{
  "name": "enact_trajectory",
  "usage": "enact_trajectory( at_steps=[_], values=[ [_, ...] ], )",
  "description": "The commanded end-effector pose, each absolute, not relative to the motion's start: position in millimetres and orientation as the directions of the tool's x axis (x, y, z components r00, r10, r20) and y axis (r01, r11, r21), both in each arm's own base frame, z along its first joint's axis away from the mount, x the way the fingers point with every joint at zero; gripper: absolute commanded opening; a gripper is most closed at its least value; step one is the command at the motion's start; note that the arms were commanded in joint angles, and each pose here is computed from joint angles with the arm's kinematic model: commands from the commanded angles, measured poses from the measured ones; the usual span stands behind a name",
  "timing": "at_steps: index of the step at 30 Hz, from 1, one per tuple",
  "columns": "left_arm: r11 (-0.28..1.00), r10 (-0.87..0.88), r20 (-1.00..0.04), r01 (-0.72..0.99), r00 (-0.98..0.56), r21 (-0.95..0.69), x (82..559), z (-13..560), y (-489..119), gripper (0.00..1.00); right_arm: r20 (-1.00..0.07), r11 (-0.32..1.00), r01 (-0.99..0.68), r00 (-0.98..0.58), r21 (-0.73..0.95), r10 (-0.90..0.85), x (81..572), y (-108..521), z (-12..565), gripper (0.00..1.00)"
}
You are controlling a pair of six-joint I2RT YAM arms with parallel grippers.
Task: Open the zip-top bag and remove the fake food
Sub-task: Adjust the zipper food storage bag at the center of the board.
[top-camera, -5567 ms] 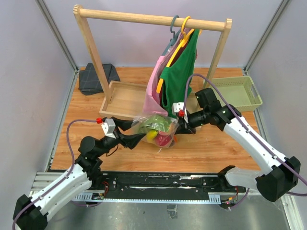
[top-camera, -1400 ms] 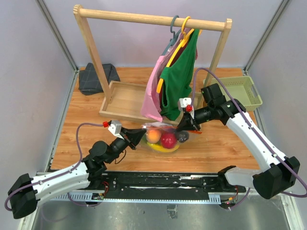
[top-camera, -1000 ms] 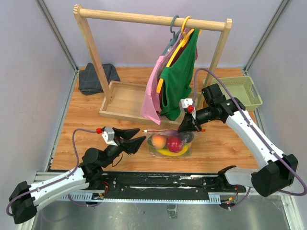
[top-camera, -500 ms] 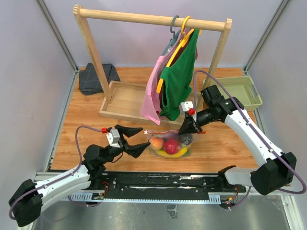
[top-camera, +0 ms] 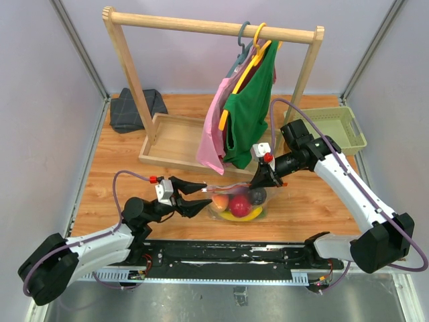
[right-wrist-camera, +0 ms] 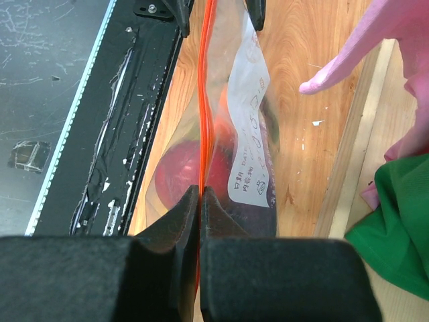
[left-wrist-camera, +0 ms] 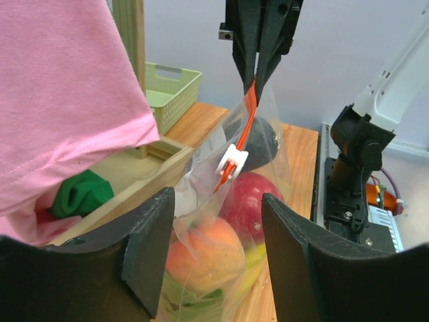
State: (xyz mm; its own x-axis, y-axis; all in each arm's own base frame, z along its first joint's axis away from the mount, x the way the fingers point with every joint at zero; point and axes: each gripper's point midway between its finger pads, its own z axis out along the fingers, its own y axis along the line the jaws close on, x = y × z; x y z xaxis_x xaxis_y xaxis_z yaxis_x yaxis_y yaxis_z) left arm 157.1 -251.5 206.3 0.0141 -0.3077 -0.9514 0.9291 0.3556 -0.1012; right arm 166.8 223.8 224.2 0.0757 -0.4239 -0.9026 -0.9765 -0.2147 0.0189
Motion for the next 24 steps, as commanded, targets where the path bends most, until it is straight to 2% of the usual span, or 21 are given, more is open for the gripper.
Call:
enact_trajectory(
  at_steps=[1, 8, 12, 13, 15, 16, 24],
  values=[
    [0.307, -0.374, -0.924, 0.951, 0.080, -0.042, 149, 233, -253, 0.57, -0.915, -0.221, -0.975, 0.075, 0.015, -0.396, 165, 224, 235, 0.01],
    [0.328, -0.364, -0.926, 0.944, 0.103, -0.024, 152, 233, -251, 0.55, -0.915, -0.222, -0.975, 0.075, 0.016, -0.396, 165, 224, 236, 0.01],
    [0.321, -0.351, -0.930, 0.947, 0.107, -0.013, 151, 229, -253, 0.49, -0.914, -0.221, -0.975, 0.077, 0.014, -0.398, 165, 223, 236, 0.01],
    [0.320, -0.349, -0.931, 0.947, 0.107, -0.011, 151, 229, -253, 0.45, -0.915, -0.221, -0.975, 0.076, 0.015, -0.397, 165, 223, 236, 0.01],
    [0.321, -0.346, -0.932, 0.947, 0.110, -0.007, 151, 228, -253, 0.28, -0.915, -0.221, -0.975, 0.077, 0.014, -0.397, 165, 224, 236, 0.01],
    [0.328, -0.346, -0.932, 0.945, 0.110, -0.010, 153, 228, -253, 0.23, -0.914, -0.221, -0.975, 0.075, 0.017, -0.398, 165, 223, 235, 0.01],
    [0.338, -0.333, -0.938, 0.941, 0.098, -0.022, 160, 226, -257, 0.22, -0.913, -0.221, -0.975, 0.077, 0.015, -0.400, 166, 223, 235, 0.03]
  ],
)
